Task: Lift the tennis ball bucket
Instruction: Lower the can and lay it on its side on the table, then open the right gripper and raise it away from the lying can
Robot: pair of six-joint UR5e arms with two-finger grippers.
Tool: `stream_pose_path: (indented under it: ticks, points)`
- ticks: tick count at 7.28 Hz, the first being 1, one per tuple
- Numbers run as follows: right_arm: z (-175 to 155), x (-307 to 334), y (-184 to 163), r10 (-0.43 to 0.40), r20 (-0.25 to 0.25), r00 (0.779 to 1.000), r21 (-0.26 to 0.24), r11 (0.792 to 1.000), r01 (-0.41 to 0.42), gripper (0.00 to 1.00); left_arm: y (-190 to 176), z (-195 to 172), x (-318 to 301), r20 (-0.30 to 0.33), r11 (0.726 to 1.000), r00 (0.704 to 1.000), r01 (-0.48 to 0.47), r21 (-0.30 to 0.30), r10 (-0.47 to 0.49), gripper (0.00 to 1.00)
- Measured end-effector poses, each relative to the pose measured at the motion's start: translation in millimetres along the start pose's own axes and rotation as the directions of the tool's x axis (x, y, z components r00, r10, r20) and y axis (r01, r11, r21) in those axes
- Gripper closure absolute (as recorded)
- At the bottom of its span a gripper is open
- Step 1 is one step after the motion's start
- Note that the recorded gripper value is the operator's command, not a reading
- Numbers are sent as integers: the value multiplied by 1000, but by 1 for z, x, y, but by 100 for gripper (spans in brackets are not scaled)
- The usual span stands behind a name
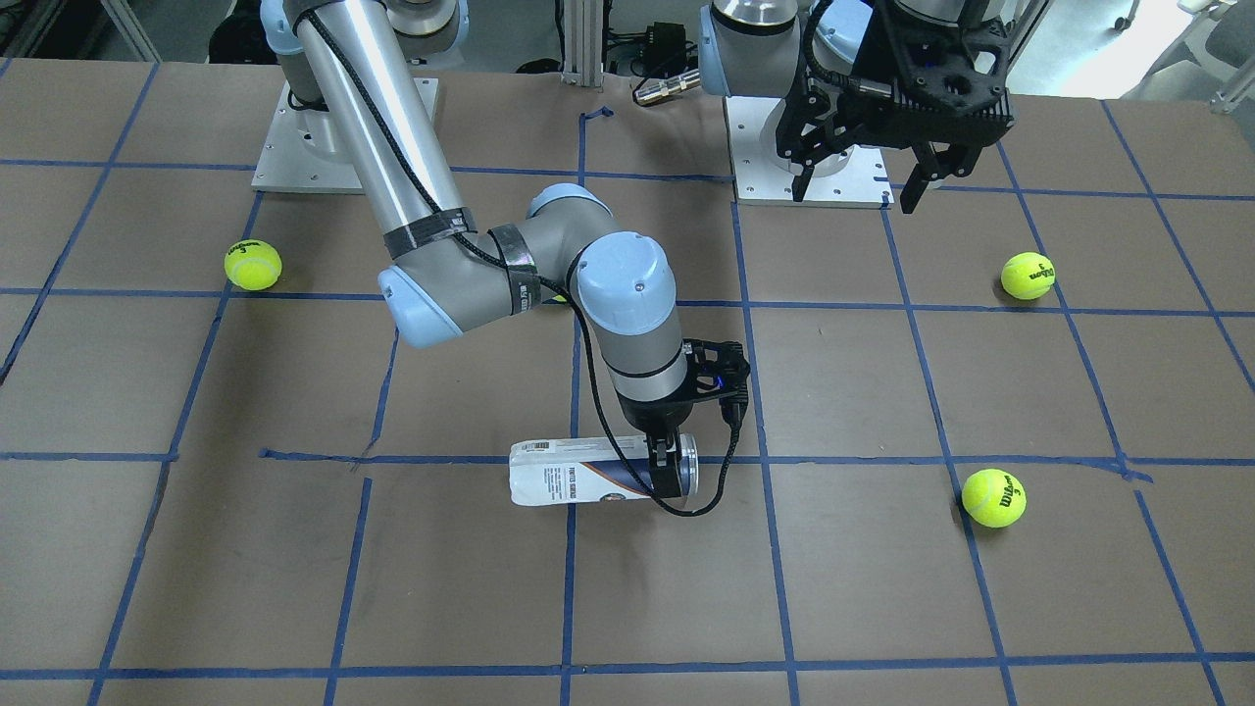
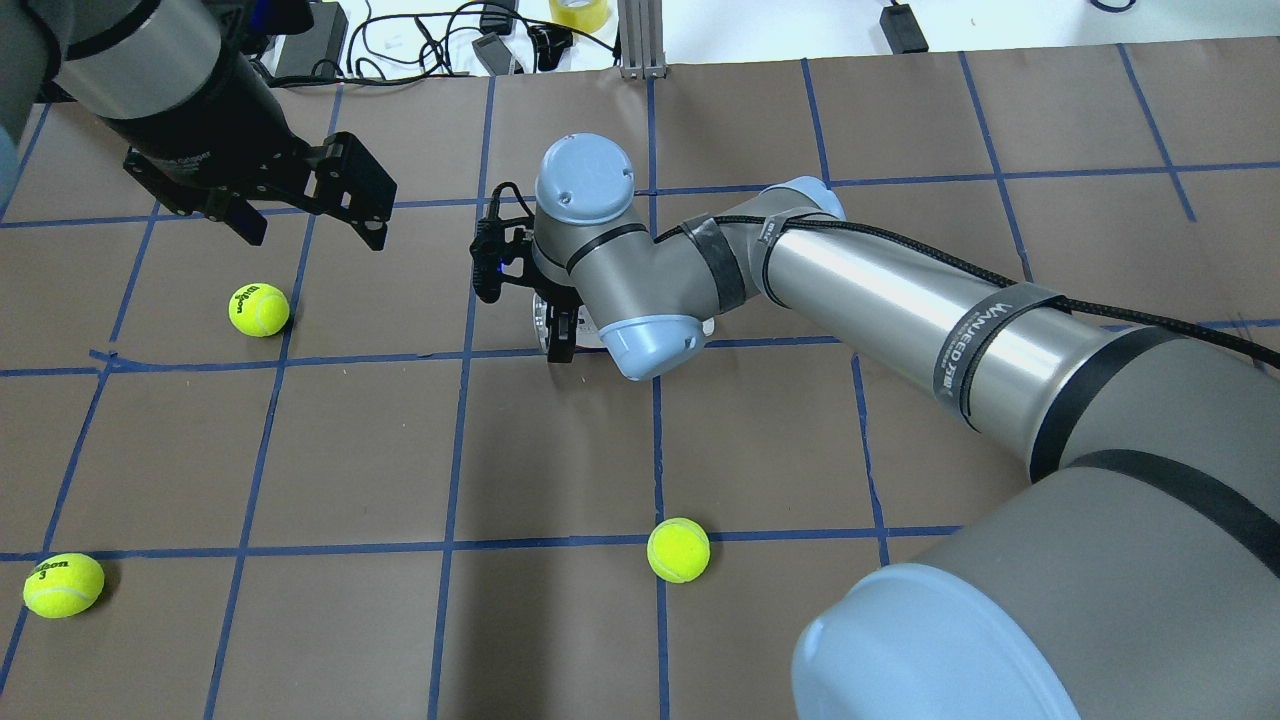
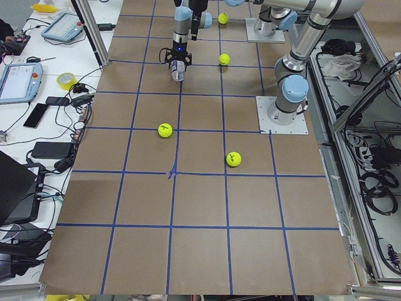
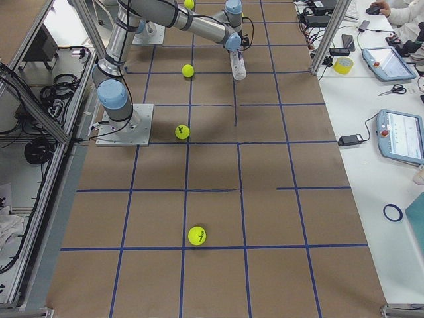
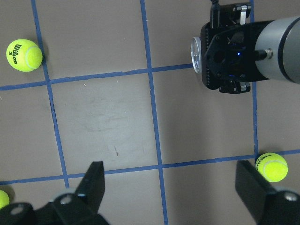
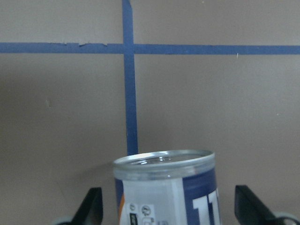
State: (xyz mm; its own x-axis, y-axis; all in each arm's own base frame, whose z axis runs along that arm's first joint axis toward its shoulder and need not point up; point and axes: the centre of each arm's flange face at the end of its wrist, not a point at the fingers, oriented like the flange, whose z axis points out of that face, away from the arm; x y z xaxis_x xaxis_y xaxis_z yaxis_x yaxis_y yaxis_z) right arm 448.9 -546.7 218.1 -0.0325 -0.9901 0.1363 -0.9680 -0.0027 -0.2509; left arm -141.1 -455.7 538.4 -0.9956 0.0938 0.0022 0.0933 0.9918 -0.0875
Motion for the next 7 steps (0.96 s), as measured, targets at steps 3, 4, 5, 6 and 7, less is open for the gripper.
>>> stream_pose_path:
  ticks: [3,4,5,6,7]
  points:
    - [-38,11,-5,30,-43,999,60,998,-27,0,0,0,0,-2,1000,1000,0,-3,0,0]
    - [-60,25,7,74,-73,995,71,995,-68,0,0,0,-1,-2,1000,1000,1,-3,-1,0]
    - [-81,42,27,126,-100,987,80,990,-118,0,-1,1,-1,-4,1000,1000,2,-5,-2,0]
    - [-101,57,47,188,-127,974,93,980,-178,0,1,0,0,-6,1000,1000,4,-12,-4,0]
    - [-122,73,70,259,-153,954,106,964,-245,0,3,1,0,-9,1000,1000,6,-28,-7,0]
